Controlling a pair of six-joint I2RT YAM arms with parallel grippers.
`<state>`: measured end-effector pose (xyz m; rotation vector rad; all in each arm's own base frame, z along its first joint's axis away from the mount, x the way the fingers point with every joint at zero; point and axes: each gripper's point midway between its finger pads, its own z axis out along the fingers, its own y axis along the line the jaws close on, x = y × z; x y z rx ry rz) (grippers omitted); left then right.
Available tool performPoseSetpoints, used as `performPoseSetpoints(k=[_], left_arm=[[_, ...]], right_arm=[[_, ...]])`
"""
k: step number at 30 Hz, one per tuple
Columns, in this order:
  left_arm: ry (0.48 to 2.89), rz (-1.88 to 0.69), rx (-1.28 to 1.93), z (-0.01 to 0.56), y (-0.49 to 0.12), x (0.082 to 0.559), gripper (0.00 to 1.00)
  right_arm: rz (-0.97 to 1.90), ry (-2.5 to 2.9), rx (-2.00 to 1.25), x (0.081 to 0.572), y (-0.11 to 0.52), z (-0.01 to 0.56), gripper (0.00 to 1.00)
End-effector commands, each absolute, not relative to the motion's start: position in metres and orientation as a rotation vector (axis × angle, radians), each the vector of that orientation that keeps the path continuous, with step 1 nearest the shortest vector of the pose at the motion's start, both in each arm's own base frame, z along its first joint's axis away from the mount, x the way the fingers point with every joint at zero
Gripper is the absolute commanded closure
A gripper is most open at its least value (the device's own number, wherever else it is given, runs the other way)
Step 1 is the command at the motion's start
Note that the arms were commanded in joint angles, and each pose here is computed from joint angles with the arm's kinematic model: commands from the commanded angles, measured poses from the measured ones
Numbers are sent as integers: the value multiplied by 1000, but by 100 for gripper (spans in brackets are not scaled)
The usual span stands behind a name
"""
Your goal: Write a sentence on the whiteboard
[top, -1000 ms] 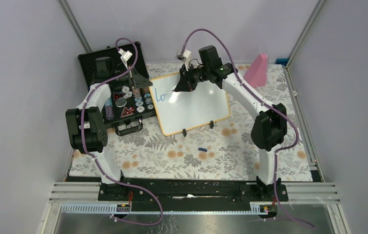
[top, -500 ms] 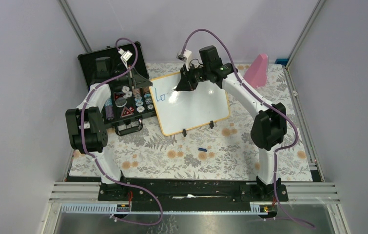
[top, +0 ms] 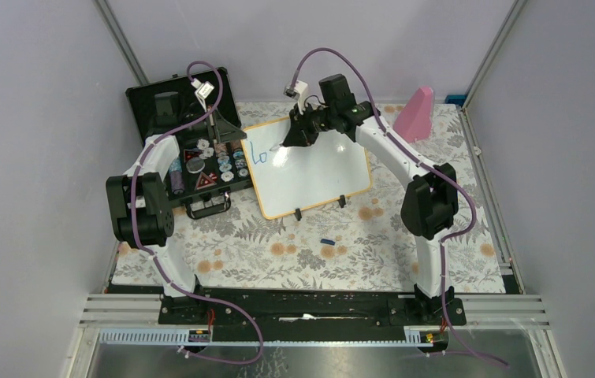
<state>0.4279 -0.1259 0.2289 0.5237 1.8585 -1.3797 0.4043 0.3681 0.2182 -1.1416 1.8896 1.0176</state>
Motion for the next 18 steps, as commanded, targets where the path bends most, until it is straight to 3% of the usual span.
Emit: performPoseSetpoints(k=[1,18], left_arm=[[1825,-1369,567,244,-129,419,100],[1827,-1368,564,243,-129,419,100]], right_arm=[[1003,1844,-1138,411,371,236,100],[984,1872,-1145,414,370,223,100]])
